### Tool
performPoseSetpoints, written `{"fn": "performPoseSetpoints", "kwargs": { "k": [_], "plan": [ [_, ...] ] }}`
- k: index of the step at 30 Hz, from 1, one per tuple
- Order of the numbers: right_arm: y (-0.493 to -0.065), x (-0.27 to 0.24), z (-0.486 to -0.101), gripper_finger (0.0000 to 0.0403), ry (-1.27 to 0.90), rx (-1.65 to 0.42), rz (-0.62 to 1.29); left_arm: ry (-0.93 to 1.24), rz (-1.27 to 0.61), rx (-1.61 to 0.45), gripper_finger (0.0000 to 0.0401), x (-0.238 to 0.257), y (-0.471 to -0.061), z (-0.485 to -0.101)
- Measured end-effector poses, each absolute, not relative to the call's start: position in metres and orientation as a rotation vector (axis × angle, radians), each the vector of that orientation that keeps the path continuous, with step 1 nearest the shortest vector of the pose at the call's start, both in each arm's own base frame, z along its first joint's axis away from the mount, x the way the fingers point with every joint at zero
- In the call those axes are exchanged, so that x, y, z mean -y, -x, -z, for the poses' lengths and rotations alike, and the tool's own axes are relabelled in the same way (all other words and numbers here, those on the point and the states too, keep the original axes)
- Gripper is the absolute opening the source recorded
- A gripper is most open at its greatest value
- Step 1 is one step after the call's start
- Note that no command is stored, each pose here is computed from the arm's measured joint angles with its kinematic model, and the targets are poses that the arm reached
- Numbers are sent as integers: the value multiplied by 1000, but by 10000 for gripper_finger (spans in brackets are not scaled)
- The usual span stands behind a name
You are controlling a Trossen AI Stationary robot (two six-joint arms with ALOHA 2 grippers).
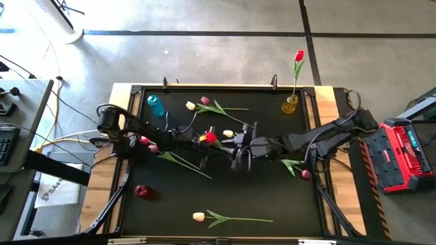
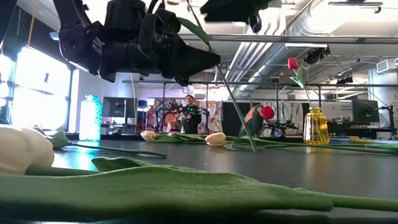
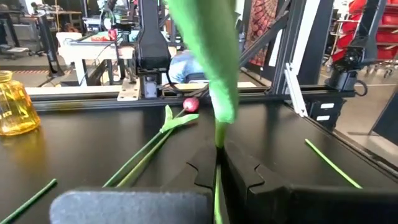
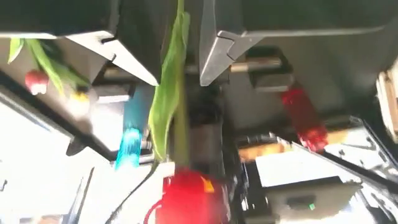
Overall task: Sort flowers into vase by color
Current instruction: Put the right red tulip into the yellow vase
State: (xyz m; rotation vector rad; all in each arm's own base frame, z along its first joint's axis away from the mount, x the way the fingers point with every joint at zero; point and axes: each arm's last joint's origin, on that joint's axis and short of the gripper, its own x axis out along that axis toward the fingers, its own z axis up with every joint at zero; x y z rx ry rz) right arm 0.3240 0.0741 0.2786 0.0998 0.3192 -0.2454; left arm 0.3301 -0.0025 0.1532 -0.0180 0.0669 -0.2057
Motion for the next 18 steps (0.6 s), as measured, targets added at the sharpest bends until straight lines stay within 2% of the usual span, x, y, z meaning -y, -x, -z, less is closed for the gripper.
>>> {"fn": "performPoseSetpoints", "kwargs": {
  "k": [6,9,12,18],
  "plan": [
    [-310,-78,-289,57,-135,-329,250,13,206,-70,0,2,-330,-153],
    [-305,-74,-280,59,-143,-418,309,17,252,-76,0,3,-330,-152],
    [-309,-72,-268,83,-175,-481,327,30,303,-104,0,5,-332,-152],
    [-324,-75,-251,156,-171,-495,292,18,374,-192,0,14,-346,-157]
  ]
}}
